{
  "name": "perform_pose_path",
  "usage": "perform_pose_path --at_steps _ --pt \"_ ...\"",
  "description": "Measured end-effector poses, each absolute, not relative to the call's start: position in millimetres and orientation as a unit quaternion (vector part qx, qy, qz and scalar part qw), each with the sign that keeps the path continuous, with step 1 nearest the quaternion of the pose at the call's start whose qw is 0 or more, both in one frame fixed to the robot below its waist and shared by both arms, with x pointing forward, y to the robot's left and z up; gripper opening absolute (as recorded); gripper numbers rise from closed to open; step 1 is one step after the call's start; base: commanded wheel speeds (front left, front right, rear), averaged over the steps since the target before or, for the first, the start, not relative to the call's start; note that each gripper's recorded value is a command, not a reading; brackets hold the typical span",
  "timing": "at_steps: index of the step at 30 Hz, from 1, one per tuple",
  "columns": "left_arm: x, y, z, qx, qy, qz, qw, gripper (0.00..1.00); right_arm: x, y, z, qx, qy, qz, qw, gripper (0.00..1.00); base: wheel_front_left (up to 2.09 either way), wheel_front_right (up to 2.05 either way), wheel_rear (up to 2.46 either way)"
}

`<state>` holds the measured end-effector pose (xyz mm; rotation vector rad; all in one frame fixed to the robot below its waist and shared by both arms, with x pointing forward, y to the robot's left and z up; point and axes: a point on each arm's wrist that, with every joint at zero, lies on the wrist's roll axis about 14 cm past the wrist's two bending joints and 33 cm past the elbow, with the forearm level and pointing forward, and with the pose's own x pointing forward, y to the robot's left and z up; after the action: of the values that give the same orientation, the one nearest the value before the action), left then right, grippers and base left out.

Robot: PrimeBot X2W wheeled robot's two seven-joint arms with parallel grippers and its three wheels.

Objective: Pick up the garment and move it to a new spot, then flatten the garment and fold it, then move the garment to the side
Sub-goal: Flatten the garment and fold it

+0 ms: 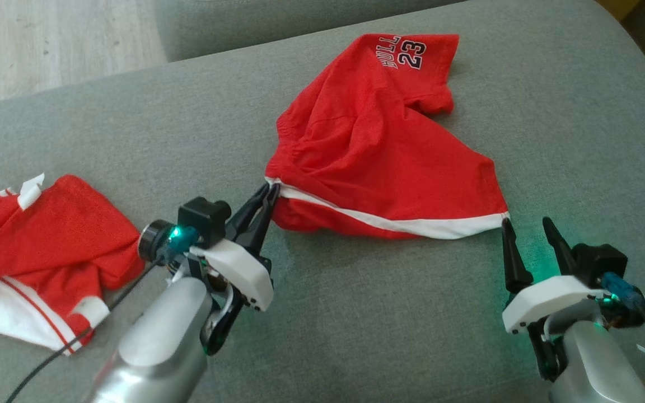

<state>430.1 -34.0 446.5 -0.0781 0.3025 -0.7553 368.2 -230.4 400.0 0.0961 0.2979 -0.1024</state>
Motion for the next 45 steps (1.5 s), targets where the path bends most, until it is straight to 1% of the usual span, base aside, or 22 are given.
perform_pose_path --at_steps 3,14,24,33,45 --pt "422.9 -32.1 448.0 -0.04 0.14 -0.364 0.92 0.0 363.3 -231.0 389.3 0.048 0.172 -0.053 0.982 1.0 0.0 0.0 0.0" --pt "414.7 -25.7 449.0 -0.042 0.136 -0.355 0.924 0.0 361.3 -221.9 370.0 0.07 0.208 -0.049 0.974 1.0 0.0 0.0 0.0" --pt "411.6 -25.6 447.3 -0.043 0.138 -0.357 0.923 0.0 384.3 -212.6 381.8 0.067 0.189 -0.031 0.979 1.0 0.0 0.0 0.0" --pt "411.8 -23.5 446.7 -0.041 0.14 -0.353 0.924 0.0 384.1 -206.0 378.6 0.041 0.193 -0.012 0.98 1.0 0.0 0.0 0.0" --pt "411.5 -28.6 450.1 -0.034 0.137 -0.363 0.921 0.0 382.1 -211.5 393.7 0.037 0.168 -0.017 0.985 1.0 0.0 0.0 0.0"
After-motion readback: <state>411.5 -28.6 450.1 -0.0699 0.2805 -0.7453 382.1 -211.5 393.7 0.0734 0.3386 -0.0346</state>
